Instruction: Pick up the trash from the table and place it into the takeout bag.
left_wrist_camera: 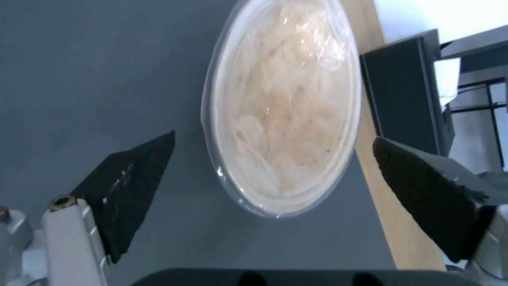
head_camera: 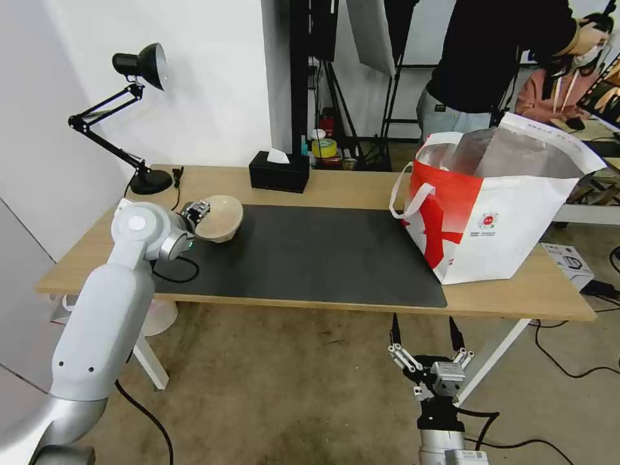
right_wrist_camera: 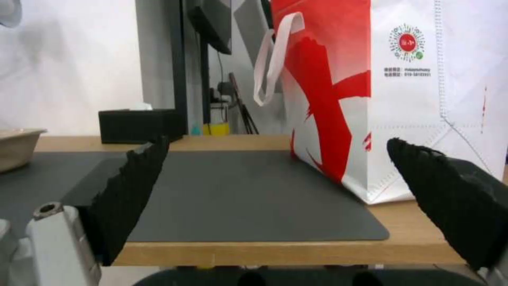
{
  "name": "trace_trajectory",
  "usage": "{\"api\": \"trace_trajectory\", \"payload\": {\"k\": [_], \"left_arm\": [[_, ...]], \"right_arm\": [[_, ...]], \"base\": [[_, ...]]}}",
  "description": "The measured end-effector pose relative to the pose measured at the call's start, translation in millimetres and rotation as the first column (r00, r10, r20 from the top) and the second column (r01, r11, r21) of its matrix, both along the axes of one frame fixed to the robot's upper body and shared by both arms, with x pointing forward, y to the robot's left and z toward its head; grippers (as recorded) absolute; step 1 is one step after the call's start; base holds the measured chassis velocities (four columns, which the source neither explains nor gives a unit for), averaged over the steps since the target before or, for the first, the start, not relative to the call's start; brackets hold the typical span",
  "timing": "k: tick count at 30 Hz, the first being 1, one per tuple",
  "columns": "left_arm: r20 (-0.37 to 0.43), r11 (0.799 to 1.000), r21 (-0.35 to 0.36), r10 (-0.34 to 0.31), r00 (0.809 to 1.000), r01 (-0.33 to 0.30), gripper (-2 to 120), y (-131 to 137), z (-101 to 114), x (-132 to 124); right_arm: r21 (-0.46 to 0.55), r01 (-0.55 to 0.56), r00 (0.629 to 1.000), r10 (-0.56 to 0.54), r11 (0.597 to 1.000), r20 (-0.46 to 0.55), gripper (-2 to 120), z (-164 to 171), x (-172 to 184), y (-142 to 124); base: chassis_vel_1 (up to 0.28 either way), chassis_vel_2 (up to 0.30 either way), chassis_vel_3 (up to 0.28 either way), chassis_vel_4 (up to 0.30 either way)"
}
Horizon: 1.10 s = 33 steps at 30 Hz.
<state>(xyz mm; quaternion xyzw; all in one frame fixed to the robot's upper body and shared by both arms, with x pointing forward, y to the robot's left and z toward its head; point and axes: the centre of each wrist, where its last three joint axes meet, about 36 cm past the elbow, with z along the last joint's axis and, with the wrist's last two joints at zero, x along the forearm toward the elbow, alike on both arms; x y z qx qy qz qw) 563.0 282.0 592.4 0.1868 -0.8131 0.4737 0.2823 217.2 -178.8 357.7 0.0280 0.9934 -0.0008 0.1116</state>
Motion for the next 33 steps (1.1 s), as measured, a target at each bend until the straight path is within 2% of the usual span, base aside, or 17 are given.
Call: {"api": "trace_trajectory", "payload": {"k": [27,33], "left_arm": [[-0.031,0.999,-0.025,0.022,0.999,-0.023,100,-2,-16,33],[-0.035,0.999,-0.029,0.037,0.999,-0.038,100,-2,-27,45]], "right_arm": [[0.0,0.0,1.0,0.0,1.0,0.0,100,0,0,0],[0.0,0.0,1.0,0.0,1.0,0.0,100,0,0,0]], "base": [[0.0,0.0,0.0,0.0],[0.0,0.0,0.0,0.0]]}}
